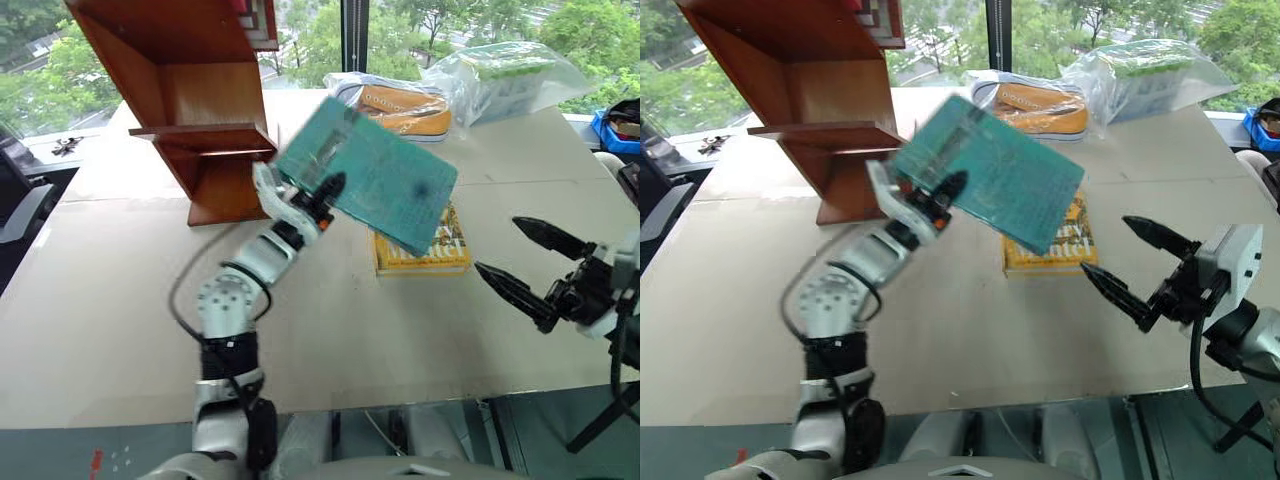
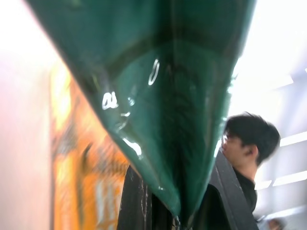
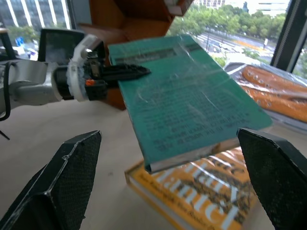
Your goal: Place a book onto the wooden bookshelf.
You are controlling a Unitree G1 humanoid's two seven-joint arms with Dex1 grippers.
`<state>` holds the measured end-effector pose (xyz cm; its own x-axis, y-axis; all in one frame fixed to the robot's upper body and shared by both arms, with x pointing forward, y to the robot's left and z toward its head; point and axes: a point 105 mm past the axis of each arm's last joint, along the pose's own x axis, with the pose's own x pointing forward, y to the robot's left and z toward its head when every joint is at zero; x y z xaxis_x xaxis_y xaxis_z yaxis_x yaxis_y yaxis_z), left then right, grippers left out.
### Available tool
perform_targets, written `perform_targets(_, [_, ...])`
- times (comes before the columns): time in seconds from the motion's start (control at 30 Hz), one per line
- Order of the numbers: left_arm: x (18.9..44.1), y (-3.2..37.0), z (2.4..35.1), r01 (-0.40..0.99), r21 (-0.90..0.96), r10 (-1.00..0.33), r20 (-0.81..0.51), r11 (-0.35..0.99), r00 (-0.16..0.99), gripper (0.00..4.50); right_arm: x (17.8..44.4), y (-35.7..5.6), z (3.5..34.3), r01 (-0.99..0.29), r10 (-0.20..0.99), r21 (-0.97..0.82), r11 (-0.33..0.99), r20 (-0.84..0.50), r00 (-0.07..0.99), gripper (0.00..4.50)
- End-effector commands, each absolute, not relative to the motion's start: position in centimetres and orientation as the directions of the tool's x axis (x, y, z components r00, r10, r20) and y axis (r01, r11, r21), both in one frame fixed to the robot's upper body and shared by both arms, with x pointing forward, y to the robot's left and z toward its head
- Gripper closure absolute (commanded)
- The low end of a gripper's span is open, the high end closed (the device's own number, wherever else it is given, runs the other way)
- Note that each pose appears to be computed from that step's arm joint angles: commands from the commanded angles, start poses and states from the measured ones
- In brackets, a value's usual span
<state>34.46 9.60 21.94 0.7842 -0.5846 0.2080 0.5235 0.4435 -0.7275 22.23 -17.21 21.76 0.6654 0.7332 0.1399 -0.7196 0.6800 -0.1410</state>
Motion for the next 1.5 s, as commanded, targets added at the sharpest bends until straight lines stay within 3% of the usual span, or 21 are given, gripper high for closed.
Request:
perform_targets(0.03, [30.7,8.6,27.2,0.762,-0.344,-0.744,0.216,0.548,0.633,4.48,22.7,-17.7,22.9,-0.719,0.749,-0.214,0.661,0.14,0.647,0.0])
perform_targets(0.13, [28.4,8.7,30.3,0.817,0.104,-0.818,0.184,0.567,0.545,4.48,22.9,-17.8,24.1,-0.735,0.778,-0.264,0.625,0.137,0.613,0.0])
perform_targets(0.2, [29.2,10.0,32.4,0.663,0.402,-0.76,0.153,0.632,0.632,4.48,23.0,-18.0,25.3,-0.741,0.799,-0.31,0.596,0.138,0.585,0.0])
perform_targets(0.27, [29.2,10.7,34.4,0.496,0.657,-0.739,0.141,0.568,0.659,4.48,23.2,-18.2,26.2,-0.742,0.814,-0.346,0.574,0.136,0.565,0.0])
perform_targets(0.33, [29.2,11.4,37.0,0.288,0.814,-0.703,0.193,0.505,0.685,4.48,23.5,-18.4,26.7,-0.743,0.822,-0.366,0.561,0.138,0.553,0.0])
perform_targets(0.43, [29.0,11.8,40.0,0.123,0.925,-0.683,0.17,0.358,0.71,4.48,24.4,-19.1,26.7,-0.735,0.82,-0.383,0.56,0.13,0.557,0.0])
perform_targets(0.63, [28.8,12.1,41.4,0.083,0.979,-0.639,0.055,0.184,0.767,4.48,25.5,-18.6,26.3,-0.75,0.838,-0.388,0.535,0.137,0.527,0.0])
perform_targets(0.8, [31.3,17.0,39.2,0.195,0.981,-0.345,-0.187,-0.014,0.92,4.48,26.0,-17.4,26.4,-0.765,0.865,-0.41,0.497,0.165,0.474,0.0])
perform_targets(0.93, [32.4,19.6,37.9,0.28,0.96,-0.178,-0.278,-0.012,0.944,4.48,26.4,-17.0,26.8,-0.752,0.865,-0.432,0.498,0.188,0.465,0.0])
perform_targets(1.17, [34.8,20.4,34.5,0.398,0.917,0.049,-0.396,-0.041,0.917,4.48,26.4,-16.5,26.9,-0.755,0.87,-0.435,0.491,0.196,0.452,0.0])
perform_targets(1.5, [35.9,21.9,34.2,0.434,0.9,0.195,-0.434,0.043,0.88,4.48,26.3,-16.6,26.9,-0.738,0.858,-0.445,0.507,0.184,0.479,0.0])
